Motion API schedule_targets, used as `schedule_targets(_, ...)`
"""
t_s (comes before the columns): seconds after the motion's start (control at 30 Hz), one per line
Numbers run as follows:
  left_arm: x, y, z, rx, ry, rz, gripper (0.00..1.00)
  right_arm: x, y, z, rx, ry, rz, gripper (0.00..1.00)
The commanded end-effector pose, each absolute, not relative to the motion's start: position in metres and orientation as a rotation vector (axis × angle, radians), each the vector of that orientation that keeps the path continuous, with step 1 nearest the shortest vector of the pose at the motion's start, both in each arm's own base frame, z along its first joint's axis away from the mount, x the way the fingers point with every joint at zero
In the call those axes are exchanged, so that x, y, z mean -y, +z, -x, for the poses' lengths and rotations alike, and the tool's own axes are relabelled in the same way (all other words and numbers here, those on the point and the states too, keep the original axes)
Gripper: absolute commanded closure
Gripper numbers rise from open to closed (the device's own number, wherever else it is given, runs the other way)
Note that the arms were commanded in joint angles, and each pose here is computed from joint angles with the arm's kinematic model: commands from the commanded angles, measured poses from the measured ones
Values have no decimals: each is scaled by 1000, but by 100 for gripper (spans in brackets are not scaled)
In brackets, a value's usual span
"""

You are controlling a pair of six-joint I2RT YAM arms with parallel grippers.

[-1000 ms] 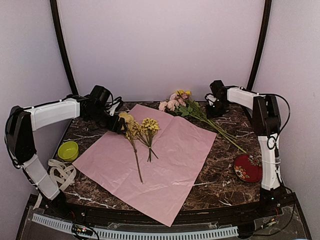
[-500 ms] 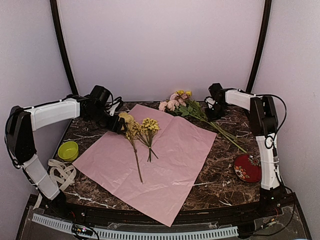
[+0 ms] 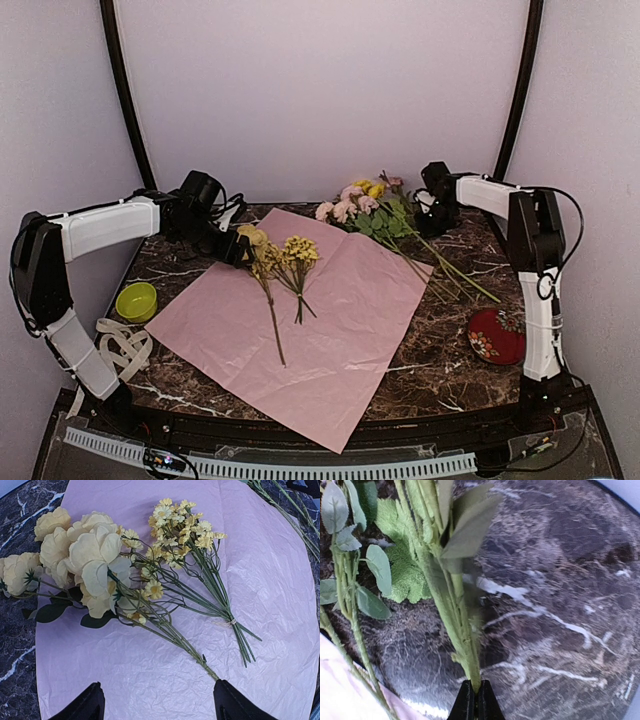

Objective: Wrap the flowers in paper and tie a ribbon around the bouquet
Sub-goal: Pick up the fake flower from the center of the board, then place the fake flower on the flattened wrapping paper.

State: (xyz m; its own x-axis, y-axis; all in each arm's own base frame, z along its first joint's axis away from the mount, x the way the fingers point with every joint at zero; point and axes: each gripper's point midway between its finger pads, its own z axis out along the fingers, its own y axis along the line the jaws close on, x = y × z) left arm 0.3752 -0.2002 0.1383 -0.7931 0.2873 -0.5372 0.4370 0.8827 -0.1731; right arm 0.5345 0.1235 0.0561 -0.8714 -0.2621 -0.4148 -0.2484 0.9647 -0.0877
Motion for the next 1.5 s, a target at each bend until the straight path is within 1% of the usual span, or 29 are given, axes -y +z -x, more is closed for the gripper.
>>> schedule_targets(0.0, 201, 144, -376, -2535, -407, -535, 23, -106, 113, -540, -2554, -130, 303, 100)
schedule_targets(0.27, 200, 143, -376, -2537, -402, -534, 23, -95, 135, -526, -2526, -172, 239, 100)
schedule_targets(0.37, 200, 144, -376, -2535, -403, -534, 23, -98, 150, -523, -2494, -128, 211, 100)
schedule_targets(0.43, 200, 144, -376, -2536, -403, -533, 23, -106, 168, -521, -2457, -49, 197, 100)
schedule_targets(0.53, 200, 143, -376, -2536, -403, -533, 23, -135, 197, -515, -2376, 217, 168, 100)
schedule_targets(0.6, 200, 144, -376, -2536, -404, -534, 23, -171, 218, -508, -2278, 513, 138, 100)
schedule_targets(0.67, 200, 142, -376, -2540, -403, -533, 23, -215, 234, -489, -2184, 800, 115, 100)
schedule_targets(0.73, 200, 141, -376, -2542, -402, -533, 23, -261, 237, -470, -2127, 963, 102, 100)
schedule_targets(0.87, 199, 142, -376, -2543, -396, -531, 23, -358, 229, -429, -2110, 1162, 197, 100)
schedule_targets(1.0, 199, 145, -376, -2534, -401, -531, 23, -423, 213, -406, -2109, 1319, 237, 100)
schedule_targets(1.1, 199, 148, -375, -2527, -401, -531, 23, -464, 185, -388, -2195, 1379, 310, 100)
schedule_targets(1.23, 200, 150, -375, -2522, -407, -530, 23, -494, 151, -376, -2257, 1440, 319, 100)
schedule_targets(1.47, 200, 153, -374, -2516, -411, -529, 23, -503, 113, -382, -2352, 1403, 303, 100)
